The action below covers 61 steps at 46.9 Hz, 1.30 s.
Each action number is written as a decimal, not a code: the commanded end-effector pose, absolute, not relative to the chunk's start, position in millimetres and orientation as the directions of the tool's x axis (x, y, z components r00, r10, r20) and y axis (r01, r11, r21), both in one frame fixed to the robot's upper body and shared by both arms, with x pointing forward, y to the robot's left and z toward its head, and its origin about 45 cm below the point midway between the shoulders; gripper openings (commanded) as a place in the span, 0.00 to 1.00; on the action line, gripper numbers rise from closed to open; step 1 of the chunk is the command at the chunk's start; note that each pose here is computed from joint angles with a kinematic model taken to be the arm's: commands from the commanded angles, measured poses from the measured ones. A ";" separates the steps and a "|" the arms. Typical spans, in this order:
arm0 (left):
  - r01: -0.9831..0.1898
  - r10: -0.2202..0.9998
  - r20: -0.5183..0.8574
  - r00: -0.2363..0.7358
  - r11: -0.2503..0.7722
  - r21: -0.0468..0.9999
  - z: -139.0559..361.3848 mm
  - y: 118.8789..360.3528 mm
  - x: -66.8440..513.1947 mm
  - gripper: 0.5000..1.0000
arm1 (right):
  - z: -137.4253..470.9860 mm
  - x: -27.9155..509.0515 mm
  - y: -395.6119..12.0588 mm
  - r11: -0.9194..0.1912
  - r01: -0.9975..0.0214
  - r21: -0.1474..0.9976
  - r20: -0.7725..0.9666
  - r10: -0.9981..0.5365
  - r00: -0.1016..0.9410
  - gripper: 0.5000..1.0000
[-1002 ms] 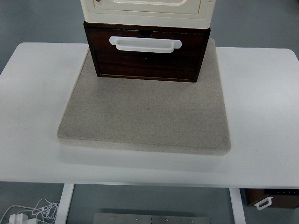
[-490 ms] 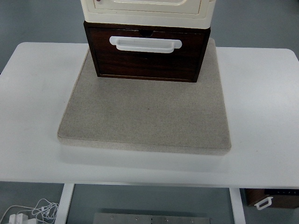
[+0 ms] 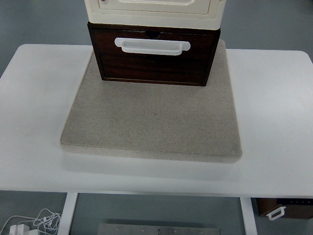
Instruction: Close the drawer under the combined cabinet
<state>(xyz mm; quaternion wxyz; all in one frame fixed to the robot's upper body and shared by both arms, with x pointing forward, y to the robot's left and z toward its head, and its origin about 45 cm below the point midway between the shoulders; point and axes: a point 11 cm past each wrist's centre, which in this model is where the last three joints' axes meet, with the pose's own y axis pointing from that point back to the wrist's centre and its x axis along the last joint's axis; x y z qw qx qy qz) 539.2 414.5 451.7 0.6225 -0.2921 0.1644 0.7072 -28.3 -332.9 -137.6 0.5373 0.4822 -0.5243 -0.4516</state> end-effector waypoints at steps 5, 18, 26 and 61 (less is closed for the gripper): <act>-0.982 0.763 -0.635 -0.116 -0.182 -0.039 407.3 405.8 543.6 0.98 | -137.6 -28.5 -332.9 0.127 -0.020 0.992 0.128 -0.991 0.038 0.90; -0.984 0.663 -0.737 -0.135 -0.174 0.024 359.7 386.1 543.5 0.98 | -137.6 -28.5 -332.4 0.126 -0.020 0.992 0.127 -0.991 0.039 0.90; -0.979 0.626 -0.759 -0.177 -0.190 0.072 330.2 393.9 535.7 0.99 | -137.6 -28.5 -332.4 0.126 -0.020 0.992 0.127 -0.991 0.036 0.90; -0.979 0.547 -0.813 -0.203 -0.129 0.157 269.5 350.2 529.8 0.99 | -138.8 -32.1 -313.5 -0.015 -0.008 1.000 -0.014 -0.999 0.038 0.90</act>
